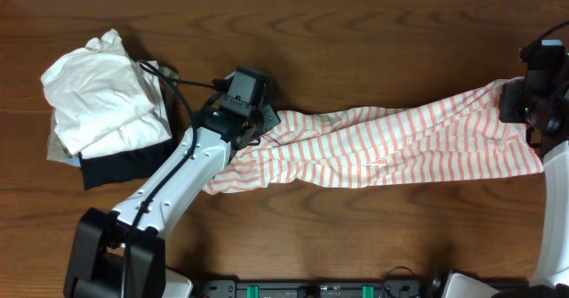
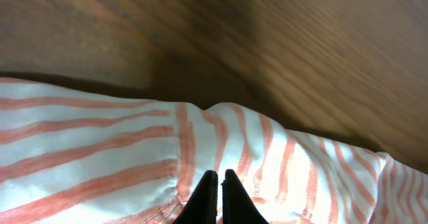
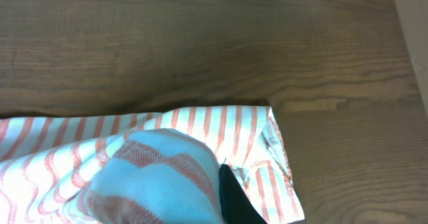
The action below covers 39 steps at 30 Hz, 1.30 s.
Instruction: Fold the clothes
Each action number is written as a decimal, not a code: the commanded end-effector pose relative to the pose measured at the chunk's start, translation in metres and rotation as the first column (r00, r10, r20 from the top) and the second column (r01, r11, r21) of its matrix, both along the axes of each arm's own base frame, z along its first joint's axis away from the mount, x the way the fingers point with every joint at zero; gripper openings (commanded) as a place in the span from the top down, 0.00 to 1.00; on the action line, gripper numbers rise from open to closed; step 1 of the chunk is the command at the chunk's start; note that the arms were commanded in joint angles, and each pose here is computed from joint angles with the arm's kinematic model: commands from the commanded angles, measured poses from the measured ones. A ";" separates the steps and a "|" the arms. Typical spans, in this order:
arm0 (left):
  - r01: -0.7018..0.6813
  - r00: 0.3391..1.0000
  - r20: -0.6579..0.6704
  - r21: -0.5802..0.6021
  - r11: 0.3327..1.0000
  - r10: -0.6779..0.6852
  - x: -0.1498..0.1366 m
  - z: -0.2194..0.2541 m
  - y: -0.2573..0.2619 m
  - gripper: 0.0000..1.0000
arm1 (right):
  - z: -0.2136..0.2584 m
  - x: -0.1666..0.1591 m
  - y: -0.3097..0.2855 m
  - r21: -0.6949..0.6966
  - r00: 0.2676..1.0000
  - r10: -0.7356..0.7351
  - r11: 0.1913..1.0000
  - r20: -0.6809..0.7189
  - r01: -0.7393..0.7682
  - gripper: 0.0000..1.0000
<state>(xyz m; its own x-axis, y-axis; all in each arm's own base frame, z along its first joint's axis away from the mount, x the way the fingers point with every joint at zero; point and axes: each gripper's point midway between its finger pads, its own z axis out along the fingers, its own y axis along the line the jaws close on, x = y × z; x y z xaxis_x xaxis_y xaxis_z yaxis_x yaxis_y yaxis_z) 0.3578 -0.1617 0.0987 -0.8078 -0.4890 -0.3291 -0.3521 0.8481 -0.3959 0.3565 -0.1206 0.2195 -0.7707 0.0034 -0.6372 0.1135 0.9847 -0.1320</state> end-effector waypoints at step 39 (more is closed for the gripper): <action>0.084 0.930 -0.358 -0.013 0.996 -0.083 -0.056 -0.086 -0.008 0.94 | -0.022 -0.024 -0.046 0.002 0.967 -0.244 0.970 -0.078 0.245 0.94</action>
<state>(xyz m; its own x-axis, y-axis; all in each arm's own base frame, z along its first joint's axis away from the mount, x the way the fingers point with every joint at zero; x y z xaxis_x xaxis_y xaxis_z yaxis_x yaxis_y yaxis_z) 0.3105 -0.1715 0.0197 -0.9053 -0.4235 -0.0334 -0.3986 0.8740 -0.2779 0.3382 -0.1523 0.2110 -0.7818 0.1491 -0.6055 0.2818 0.9506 -0.1298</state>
